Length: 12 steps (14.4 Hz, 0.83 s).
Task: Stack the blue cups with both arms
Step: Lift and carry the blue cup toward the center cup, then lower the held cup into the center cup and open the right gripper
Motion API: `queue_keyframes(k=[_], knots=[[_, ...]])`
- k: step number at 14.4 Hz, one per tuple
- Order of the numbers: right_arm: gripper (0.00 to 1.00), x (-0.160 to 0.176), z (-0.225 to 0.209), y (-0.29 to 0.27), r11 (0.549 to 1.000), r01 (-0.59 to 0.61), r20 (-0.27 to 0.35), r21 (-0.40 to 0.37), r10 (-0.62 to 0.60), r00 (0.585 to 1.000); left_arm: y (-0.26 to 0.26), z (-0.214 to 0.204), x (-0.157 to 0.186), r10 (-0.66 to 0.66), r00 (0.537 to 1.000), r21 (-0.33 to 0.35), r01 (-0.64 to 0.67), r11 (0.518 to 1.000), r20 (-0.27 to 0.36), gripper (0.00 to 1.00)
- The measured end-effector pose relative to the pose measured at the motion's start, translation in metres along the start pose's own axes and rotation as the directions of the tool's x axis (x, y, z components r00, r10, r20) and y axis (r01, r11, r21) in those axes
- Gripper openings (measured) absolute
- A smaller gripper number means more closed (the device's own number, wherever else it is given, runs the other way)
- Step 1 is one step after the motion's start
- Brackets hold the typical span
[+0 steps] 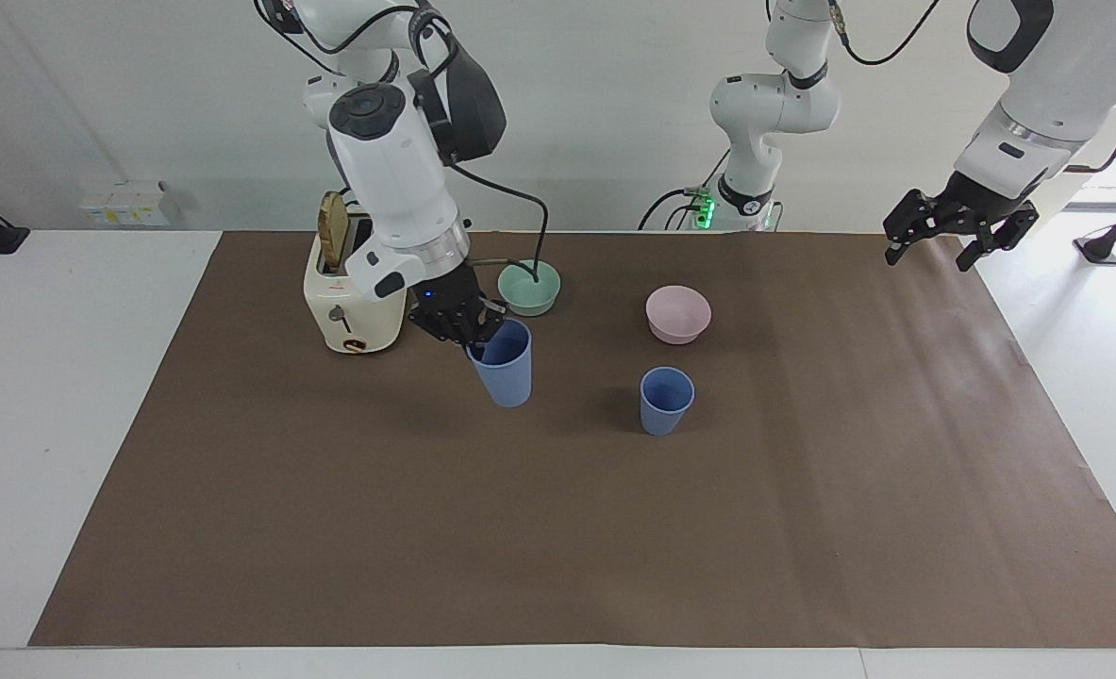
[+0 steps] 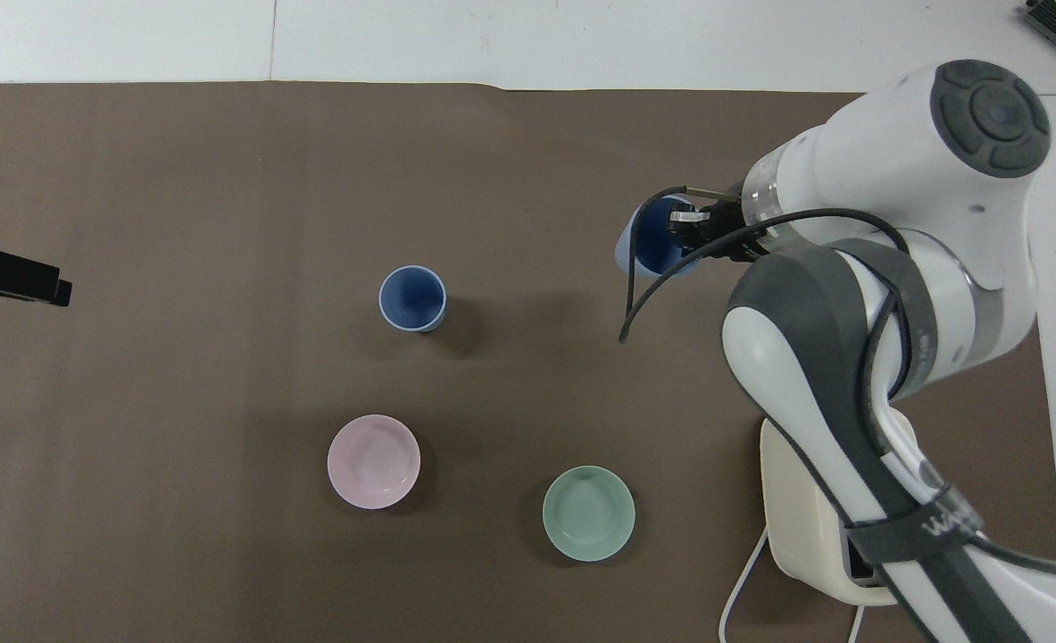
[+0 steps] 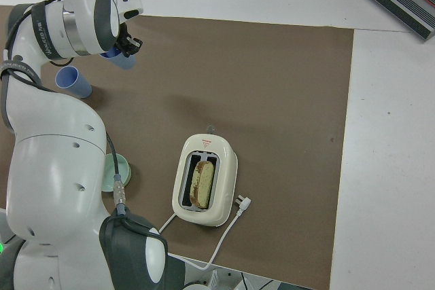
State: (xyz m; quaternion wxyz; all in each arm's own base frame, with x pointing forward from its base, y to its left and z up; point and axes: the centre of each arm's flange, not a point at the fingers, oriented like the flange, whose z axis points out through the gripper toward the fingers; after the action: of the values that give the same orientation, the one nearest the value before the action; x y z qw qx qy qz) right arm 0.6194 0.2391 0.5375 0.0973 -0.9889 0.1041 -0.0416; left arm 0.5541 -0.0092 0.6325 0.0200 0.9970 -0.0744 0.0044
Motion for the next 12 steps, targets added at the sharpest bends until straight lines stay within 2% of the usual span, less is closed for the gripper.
queue_keyframes(k=[9, 12], knots=[[0.04, -0.03, -0.01, -0.096, 0.999, -0.017, -0.019, 0.05, 0.018, 1.0, 0.0, 0.0, 0.0, 0.0, 1.0, 0.0, 0.0, 1.0, 0.0, 1.0], [0.04, -0.045, 0.011, -0.136, 0.997, -0.036, -0.011, 0.063, 0.036, 0.999, 0.0, 0.0, 0.0, 0.0, 1.0, 0.0, 0.0, 1.0, 0.0, 1.0]])
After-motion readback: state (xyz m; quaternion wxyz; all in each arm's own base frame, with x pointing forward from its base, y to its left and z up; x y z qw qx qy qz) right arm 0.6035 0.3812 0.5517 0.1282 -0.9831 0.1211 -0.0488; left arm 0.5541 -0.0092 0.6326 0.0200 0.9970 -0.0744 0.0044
